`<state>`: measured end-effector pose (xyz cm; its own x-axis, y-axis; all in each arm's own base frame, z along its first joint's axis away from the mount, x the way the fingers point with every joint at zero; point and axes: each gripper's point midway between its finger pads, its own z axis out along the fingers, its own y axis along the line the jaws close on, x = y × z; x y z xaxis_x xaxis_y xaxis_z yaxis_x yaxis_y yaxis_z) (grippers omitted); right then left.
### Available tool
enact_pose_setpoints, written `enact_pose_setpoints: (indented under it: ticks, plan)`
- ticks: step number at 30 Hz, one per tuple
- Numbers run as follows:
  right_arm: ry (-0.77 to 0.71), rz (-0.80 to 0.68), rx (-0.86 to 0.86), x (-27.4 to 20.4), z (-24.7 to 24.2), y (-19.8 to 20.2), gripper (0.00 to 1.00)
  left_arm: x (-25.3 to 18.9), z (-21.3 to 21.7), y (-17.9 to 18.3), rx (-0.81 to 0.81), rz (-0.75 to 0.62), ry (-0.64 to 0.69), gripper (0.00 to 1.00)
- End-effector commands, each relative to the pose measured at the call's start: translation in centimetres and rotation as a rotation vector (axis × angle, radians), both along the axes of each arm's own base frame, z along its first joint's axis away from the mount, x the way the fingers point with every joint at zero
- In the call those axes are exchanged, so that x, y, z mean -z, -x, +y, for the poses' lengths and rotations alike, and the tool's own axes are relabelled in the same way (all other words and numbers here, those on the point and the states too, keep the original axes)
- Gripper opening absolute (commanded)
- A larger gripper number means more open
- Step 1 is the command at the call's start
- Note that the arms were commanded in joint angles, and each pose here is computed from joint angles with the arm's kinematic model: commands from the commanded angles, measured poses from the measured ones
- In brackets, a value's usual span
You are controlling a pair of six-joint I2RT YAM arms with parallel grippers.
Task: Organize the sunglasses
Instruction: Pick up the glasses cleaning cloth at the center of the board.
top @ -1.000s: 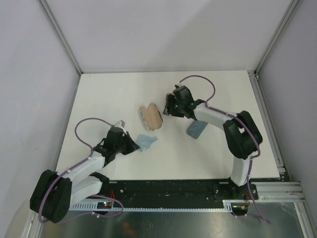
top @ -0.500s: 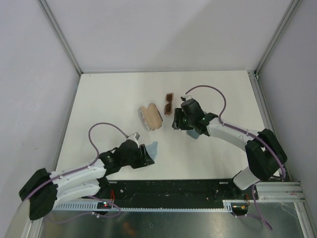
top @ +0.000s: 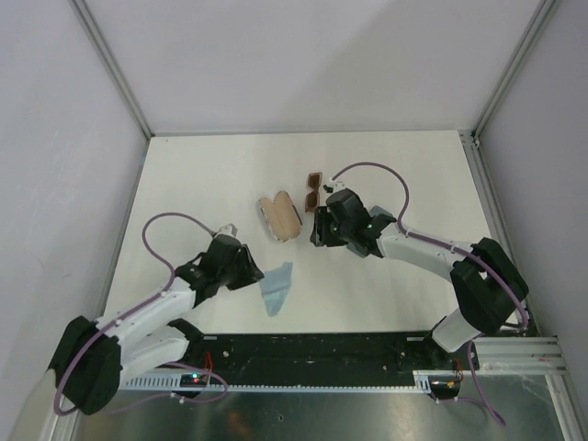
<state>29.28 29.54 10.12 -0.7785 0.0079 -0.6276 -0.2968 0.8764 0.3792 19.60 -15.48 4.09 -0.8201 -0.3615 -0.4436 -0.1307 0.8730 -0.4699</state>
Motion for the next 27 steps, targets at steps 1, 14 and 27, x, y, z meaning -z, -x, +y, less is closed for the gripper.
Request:
enact_pose_setpoints:
  ticks: [1, 14, 27]
  plan:
    - [-0.028, -0.014, -0.011, -0.1, 0.9, -0.2, 0.47, -0.7, 0.9, -2.6, 0.011, -0.052, -0.119, 0.47]
    - [-0.029, -0.004, -0.007, 0.3, 1.1, -0.2, 0.46, 1.3, 0.5, -2.2, 0.078, 0.030, -0.161, 0.38]
    - [-0.047, -0.001, -0.023, -0.3, 1.4, 0.3, 0.45, 2.9, -0.9, -1.7, 0.119, 0.082, -0.141, 0.32]
